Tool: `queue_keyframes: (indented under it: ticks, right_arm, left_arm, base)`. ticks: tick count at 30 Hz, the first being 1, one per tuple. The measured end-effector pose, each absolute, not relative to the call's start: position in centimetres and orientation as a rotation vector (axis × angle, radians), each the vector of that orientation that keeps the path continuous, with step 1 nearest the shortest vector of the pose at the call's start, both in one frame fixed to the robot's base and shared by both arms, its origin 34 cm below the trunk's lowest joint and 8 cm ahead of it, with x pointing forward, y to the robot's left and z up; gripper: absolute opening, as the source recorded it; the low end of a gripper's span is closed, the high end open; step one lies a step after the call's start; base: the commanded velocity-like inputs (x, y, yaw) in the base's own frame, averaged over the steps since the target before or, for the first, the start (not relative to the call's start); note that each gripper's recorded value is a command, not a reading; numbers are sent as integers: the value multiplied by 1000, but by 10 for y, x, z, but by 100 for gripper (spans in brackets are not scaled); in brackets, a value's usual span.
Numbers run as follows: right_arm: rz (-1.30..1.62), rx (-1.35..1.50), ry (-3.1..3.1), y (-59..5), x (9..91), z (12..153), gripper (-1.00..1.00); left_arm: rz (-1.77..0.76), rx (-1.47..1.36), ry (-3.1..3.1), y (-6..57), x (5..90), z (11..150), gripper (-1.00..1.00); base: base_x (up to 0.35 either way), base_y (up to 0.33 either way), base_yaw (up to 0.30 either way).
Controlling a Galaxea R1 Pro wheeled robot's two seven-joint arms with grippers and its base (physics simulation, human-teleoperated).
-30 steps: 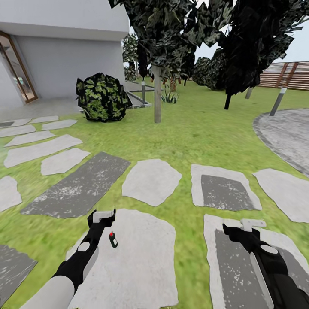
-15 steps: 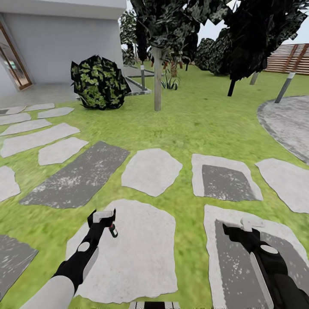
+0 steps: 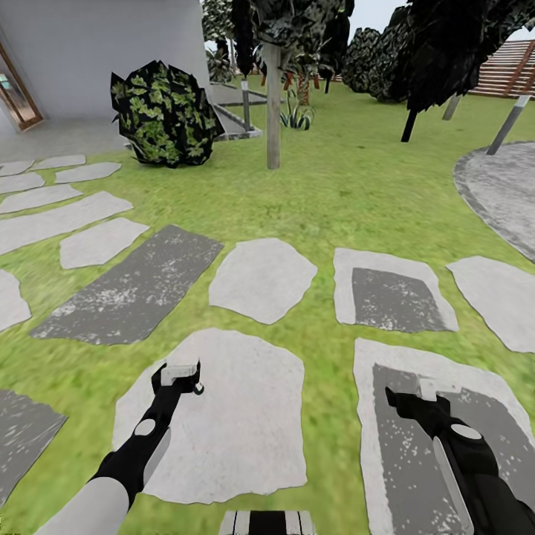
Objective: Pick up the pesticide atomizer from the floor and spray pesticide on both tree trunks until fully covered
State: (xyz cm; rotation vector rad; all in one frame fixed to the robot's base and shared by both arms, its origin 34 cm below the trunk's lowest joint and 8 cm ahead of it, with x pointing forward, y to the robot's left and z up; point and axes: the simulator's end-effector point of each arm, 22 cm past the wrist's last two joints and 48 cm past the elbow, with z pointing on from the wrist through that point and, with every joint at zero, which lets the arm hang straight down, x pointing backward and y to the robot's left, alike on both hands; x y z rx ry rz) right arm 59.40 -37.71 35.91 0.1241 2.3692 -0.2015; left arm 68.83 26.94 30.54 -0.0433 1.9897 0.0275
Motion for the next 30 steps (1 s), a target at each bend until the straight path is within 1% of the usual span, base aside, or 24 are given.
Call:
queue_keyframes:
  ticks: [30]
  right_arm:
    - [-218, 109, 2534, -377, 563, 273, 100]
  left_arm:
    - [32, -40, 2156, 269, 647, 204, 100]
  base:
    - [0, 0, 0]
